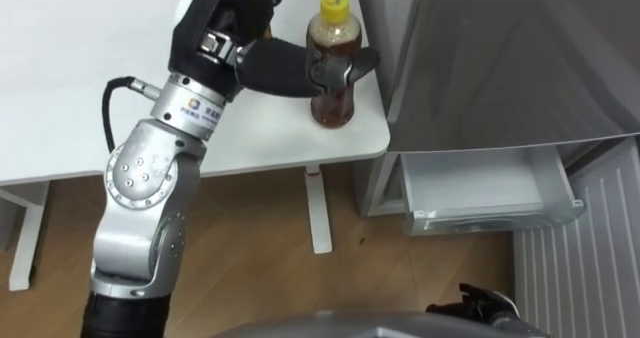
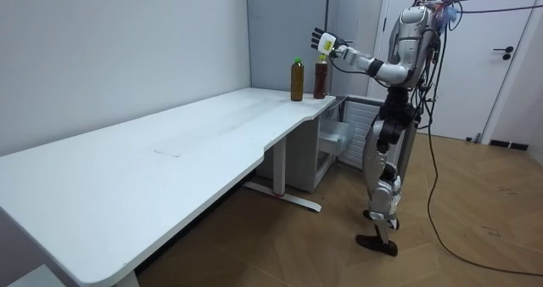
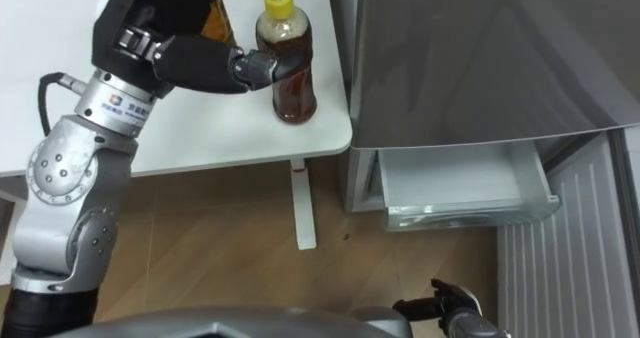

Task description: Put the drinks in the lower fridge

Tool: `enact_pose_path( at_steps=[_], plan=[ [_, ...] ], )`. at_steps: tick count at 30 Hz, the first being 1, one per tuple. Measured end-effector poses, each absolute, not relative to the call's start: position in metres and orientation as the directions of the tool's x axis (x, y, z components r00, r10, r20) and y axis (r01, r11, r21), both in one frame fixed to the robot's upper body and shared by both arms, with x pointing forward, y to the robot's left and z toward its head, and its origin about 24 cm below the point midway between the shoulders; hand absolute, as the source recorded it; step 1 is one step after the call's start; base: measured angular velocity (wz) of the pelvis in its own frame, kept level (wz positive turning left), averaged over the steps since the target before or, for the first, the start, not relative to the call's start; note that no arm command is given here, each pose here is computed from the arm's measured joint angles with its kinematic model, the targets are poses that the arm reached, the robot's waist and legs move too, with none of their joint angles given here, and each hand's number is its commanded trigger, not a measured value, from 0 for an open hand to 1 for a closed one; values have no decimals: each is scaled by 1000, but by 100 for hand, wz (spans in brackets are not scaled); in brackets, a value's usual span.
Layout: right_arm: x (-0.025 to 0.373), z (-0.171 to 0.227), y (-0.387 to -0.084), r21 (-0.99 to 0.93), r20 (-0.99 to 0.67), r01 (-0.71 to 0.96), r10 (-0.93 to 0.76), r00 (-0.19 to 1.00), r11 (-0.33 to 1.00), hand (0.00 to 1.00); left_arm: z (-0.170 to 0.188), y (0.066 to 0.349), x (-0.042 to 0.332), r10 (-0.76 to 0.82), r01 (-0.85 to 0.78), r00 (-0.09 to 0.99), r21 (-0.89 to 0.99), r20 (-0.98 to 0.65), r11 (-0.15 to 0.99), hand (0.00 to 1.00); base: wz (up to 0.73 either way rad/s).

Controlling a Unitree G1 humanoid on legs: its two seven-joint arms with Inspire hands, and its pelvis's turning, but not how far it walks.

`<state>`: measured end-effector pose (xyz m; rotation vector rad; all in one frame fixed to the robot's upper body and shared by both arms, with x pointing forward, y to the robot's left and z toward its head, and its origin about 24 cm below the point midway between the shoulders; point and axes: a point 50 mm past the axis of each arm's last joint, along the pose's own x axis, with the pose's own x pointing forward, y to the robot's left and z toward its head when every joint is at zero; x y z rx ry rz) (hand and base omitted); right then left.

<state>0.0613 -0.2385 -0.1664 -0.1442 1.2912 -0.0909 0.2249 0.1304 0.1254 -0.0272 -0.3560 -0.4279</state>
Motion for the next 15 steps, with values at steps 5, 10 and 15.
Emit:
enact_pose_path(
  at_steps=[5,10,15],
  plan=[
    [62,-166,-238,-157,-950,-13,-148,275,987,0,131,129,228,-409,418,836,60,367,907,0,0],
    [62,-166,-238,-157,-950,-15,-147,276,988,0,132,128,228,-411,419,833,63,370,906,0,0],
    [61,-167,-237,-163,-949,-13,-153,276,987,0,131,128,228,-408,416,837,60,363,907,0,0]
  ],
)
